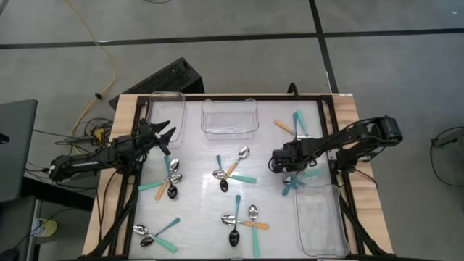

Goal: Sort silverware by color (type)
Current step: Put the blue spoon into the top middle transparent bin

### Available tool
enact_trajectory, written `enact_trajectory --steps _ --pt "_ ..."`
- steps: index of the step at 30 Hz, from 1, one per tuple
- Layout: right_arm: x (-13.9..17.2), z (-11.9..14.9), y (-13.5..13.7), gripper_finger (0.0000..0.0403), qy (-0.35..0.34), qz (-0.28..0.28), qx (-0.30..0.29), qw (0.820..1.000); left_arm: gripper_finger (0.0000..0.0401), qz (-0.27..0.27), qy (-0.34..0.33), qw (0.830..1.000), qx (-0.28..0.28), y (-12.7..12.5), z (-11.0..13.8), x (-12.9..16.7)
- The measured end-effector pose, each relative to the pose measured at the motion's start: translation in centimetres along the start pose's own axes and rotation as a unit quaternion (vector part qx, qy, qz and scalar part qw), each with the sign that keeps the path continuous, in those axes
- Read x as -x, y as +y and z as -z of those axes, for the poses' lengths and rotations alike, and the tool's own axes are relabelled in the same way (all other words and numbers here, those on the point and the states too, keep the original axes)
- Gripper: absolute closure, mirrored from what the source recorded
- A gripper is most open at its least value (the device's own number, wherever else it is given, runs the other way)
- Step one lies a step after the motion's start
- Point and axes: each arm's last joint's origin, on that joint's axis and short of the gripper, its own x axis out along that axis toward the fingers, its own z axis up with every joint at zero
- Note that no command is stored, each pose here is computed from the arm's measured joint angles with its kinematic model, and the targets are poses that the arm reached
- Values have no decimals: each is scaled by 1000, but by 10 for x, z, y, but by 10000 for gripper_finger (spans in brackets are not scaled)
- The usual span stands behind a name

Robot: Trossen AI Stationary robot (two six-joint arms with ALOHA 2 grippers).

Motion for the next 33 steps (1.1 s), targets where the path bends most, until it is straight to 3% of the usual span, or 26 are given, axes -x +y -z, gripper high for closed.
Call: enact_trajectory --steps 2,5,14,20,25,28,33 --pt "2 0 2 381 -33 2 5 999 218 0 0 1000 0 0 0 0" --pt "4 -4 7 379 -138 -3 2 990 218 0 0 1000 0 0 0 0" --pt "27 -8 25 379 -355 -12 26 934 218 -1 0 1000 0 0 0 0" --pt "72 -30 53 379 -392 -14 104 914 218 -1 0 1000 3 0 0 0" --pt "125 -73 80 379 -385 -46 194 901 218 -1 0 1000 11 0 0 0" --pt "153 -102 90 379 -413 -89 254 870 218 -1 0 1000 13 0 0 0" --pt "172 -143 93 379 -471 -167 360 788 218 -1 0 1000 24 0 0 0"
